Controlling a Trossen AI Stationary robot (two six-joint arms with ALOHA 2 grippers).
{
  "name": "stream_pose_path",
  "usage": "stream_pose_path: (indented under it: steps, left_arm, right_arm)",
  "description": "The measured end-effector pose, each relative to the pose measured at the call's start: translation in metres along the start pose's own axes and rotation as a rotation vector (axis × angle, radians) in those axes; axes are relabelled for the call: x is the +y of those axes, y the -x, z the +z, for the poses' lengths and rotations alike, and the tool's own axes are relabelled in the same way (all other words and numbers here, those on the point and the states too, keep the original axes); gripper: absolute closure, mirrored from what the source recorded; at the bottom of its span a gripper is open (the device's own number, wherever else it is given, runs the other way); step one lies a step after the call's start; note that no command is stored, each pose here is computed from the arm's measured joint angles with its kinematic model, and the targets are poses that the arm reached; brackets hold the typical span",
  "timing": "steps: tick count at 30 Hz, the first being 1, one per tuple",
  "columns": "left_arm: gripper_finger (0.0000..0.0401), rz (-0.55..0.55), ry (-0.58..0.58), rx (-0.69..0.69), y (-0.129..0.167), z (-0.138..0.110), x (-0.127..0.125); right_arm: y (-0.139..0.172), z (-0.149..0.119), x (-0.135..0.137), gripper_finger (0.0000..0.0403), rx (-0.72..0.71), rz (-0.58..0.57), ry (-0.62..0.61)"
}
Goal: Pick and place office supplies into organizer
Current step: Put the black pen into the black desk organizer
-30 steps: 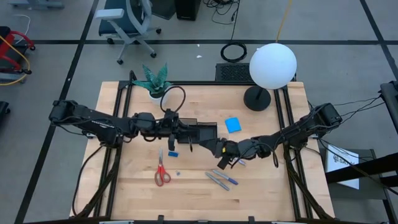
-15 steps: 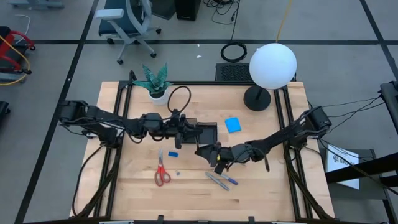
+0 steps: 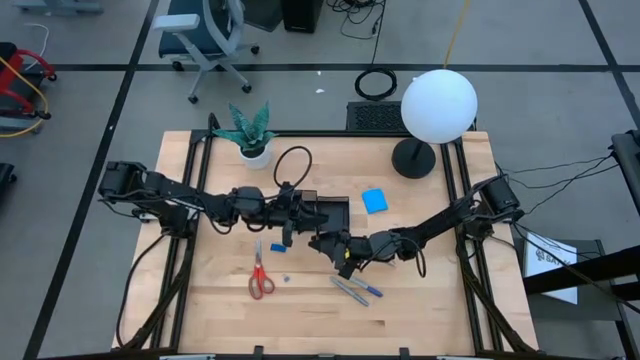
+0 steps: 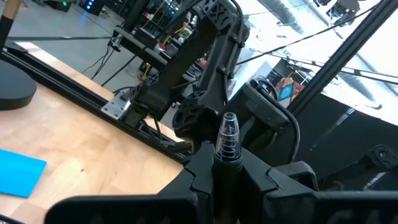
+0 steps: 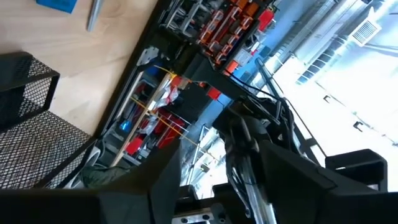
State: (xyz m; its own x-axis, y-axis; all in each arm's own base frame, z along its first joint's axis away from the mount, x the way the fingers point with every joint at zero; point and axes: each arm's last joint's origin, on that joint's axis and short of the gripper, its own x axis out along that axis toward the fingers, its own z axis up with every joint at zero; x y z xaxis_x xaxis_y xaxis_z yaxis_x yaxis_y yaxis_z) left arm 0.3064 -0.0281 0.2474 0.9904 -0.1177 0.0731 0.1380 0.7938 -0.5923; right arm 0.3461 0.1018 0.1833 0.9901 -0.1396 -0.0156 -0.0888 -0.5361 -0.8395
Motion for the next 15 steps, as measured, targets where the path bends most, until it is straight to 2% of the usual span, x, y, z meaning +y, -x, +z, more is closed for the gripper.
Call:
stream_pose_path:
  steps: [4, 10, 15]
  left_arm:
    - [0.0366, 0.006, -0.003, 0.007, 0.0000, -0.0016, -0.0007]
    - [0.0366, 0.031, 0.019, 0.015, 0.0000, -0.0029, 0.0016]
    - [0.0364, 0.047, 0.023, 0.032, -0.0001, -0.0050, 0.0029]
  right_arm:
    - [0.0001, 0.0001, -0.0002, 0.0241, -0.002, -0.002, -0.023]
    - [0.0015, 0.0025, -0.0033, 0.0360, -0.012, -0.014, -0.087]
    - [0.0018, 0.0050, -0.0061, 0.0361, -0.009, -0.008, -0.131]
